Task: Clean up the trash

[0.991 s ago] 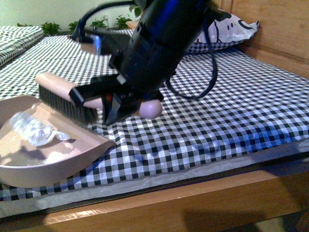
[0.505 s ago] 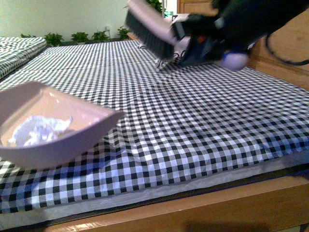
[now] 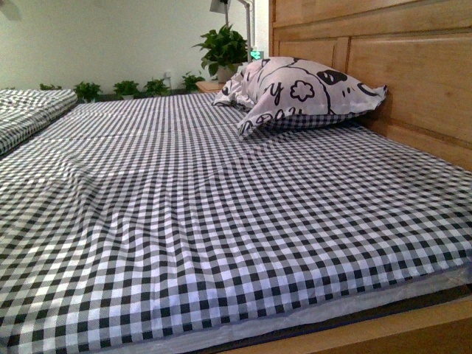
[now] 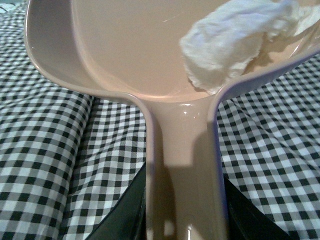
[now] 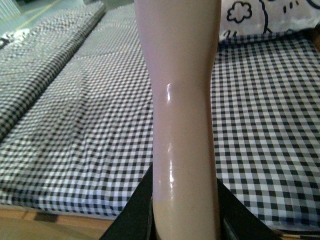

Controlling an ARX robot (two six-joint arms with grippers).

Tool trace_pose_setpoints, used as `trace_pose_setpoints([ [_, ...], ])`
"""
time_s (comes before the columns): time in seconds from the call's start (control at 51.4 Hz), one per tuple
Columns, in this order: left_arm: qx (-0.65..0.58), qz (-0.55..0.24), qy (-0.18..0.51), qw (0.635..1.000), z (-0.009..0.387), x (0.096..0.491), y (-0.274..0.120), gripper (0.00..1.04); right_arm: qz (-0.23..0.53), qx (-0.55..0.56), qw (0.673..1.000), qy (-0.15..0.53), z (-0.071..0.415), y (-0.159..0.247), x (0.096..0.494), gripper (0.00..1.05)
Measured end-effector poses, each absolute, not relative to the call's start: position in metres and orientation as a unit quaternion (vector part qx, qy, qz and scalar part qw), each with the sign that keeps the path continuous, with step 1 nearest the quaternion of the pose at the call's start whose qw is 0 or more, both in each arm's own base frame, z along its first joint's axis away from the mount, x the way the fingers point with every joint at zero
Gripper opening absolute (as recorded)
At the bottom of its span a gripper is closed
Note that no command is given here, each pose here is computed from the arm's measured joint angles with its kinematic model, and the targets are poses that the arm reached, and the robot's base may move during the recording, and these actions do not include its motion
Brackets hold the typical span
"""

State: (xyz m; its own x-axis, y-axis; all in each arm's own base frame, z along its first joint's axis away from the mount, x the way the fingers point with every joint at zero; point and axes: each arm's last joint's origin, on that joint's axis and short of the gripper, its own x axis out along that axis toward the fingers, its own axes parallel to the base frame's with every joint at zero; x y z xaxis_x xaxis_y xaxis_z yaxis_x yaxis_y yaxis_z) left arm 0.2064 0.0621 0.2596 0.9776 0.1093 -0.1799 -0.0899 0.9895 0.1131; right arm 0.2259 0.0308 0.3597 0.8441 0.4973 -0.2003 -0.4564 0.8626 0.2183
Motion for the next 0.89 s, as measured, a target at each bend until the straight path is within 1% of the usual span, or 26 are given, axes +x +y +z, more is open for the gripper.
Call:
trace_pose_setpoints([
  [0.039,0.049,0.055,0.077,0.994,0.268,0.198,0.057,0.26,0.253,0.086,0.957,0.109,0.366,0.026,0.209,0.18],
  [0.117,0.043,0.046,0.054,0.997,0.281,0.182,0.046,0.26,0.260,0.095,0.957,0.087,0.373,0.021,0.189,0.18],
  [0.292,0.040,0.027,0.023,0.999,0.297,0.151,0.026,0.26,0.271,0.104,0.955,0.058,0.376,0.017,0.157,0.18],
  [0.467,0.037,0.021,0.000,0.999,0.304,0.125,0.014,0.26,0.274,0.111,0.955,0.034,0.375,0.020,0.133,0.18],
  [0.544,0.031,0.016,-0.002,0.999,0.305,0.113,0.009,0.26,0.266,0.117,0.957,0.011,0.375,0.022,0.122,0.18],
  [0.661,0.024,0.010,-0.009,1.000,0.306,0.101,0.004,0.26,0.231,0.126,0.965,-0.022,0.375,0.021,0.113,0.18],
  [0.778,0.016,0.012,-0.016,1.000,0.305,0.098,0.000,0.26,0.198,0.129,0.970,-0.057,0.377,0.020,0.104,0.18],
  [0.894,0.011,0.009,-0.010,1.000,0.297,0.099,-0.004,0.26,0.181,0.131,0.972,-0.067,0.375,0.020,0.100,0.18],
])
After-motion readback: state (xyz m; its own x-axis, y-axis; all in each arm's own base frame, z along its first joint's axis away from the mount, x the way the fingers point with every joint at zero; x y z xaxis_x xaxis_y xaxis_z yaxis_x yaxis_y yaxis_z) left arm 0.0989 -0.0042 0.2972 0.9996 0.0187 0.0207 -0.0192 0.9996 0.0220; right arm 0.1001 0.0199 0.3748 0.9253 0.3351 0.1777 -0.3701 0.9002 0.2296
